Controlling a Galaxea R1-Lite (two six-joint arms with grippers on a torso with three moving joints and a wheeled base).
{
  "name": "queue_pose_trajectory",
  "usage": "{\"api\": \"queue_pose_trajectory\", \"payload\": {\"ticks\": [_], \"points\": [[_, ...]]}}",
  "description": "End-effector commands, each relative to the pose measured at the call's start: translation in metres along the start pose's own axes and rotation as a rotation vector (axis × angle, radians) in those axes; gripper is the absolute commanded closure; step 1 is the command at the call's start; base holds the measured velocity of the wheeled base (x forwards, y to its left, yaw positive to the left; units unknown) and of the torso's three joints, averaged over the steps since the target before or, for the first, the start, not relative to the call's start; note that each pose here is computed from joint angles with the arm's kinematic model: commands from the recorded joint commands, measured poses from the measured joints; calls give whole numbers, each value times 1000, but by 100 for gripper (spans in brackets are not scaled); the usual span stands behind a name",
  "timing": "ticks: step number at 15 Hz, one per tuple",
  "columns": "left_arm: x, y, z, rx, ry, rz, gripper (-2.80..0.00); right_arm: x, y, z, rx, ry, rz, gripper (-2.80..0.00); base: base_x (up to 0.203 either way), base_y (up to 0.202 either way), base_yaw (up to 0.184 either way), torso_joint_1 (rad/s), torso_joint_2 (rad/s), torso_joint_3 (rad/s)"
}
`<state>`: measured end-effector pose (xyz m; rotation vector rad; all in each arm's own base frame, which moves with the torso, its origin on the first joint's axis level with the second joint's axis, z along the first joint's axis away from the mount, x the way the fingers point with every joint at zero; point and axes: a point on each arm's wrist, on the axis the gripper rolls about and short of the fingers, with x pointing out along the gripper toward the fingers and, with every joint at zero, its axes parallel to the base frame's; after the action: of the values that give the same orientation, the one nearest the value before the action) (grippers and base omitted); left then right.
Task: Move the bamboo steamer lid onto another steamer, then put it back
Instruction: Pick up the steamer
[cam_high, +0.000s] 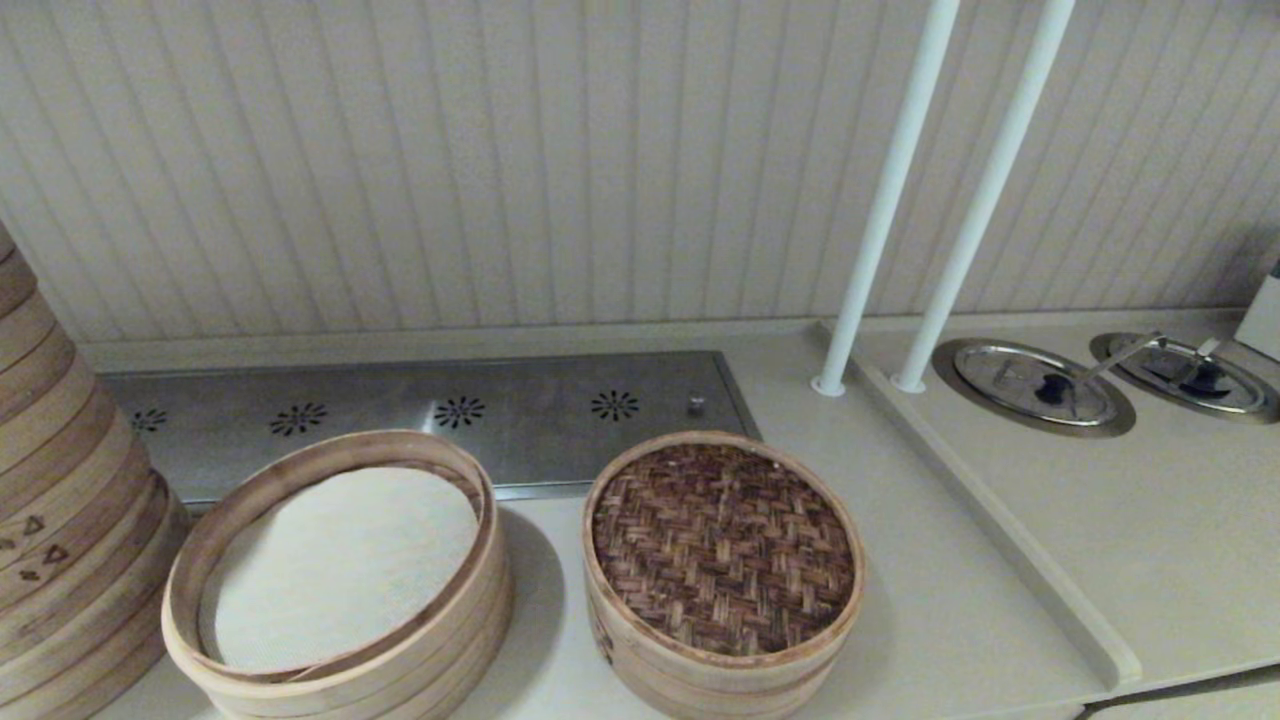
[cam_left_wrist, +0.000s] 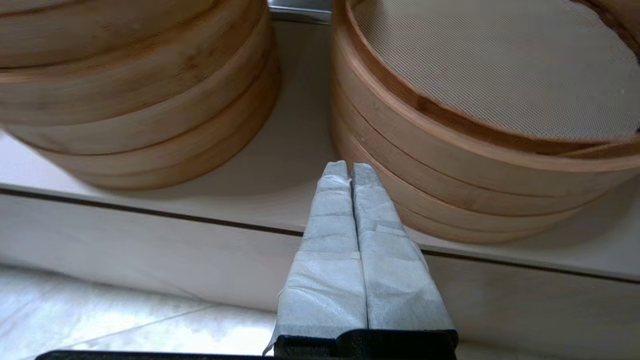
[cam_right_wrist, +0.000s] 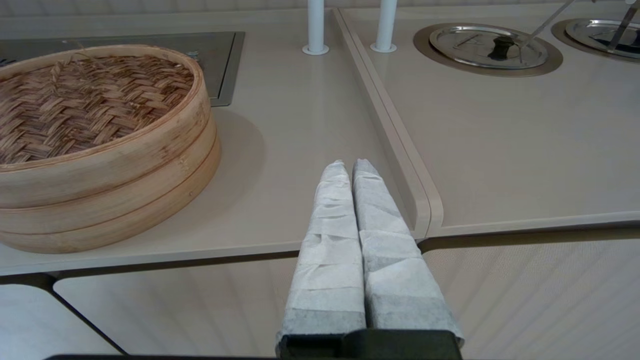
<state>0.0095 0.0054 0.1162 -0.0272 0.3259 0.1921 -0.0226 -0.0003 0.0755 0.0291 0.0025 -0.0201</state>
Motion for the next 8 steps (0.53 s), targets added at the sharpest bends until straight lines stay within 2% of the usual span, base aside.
{"api": "queue_pose_trajectory", "payload": {"ticks": [1, 4, 8], "points": [[0, 1, -16, 15, 5, -2, 0, 0, 0, -1, 0, 3, -1, 0, 0, 0, 0, 0, 0, 0], [-6, 4, -25, 30, -62, -11, 0, 0, 0, -1, 0, 3, -1, 0, 0, 0, 0, 0, 0, 0], [-4, 2, -26, 24, -80, -78, 0, 0, 0, -1, 0, 3, 0, 0, 0, 0, 0, 0, 0, 0]]}}
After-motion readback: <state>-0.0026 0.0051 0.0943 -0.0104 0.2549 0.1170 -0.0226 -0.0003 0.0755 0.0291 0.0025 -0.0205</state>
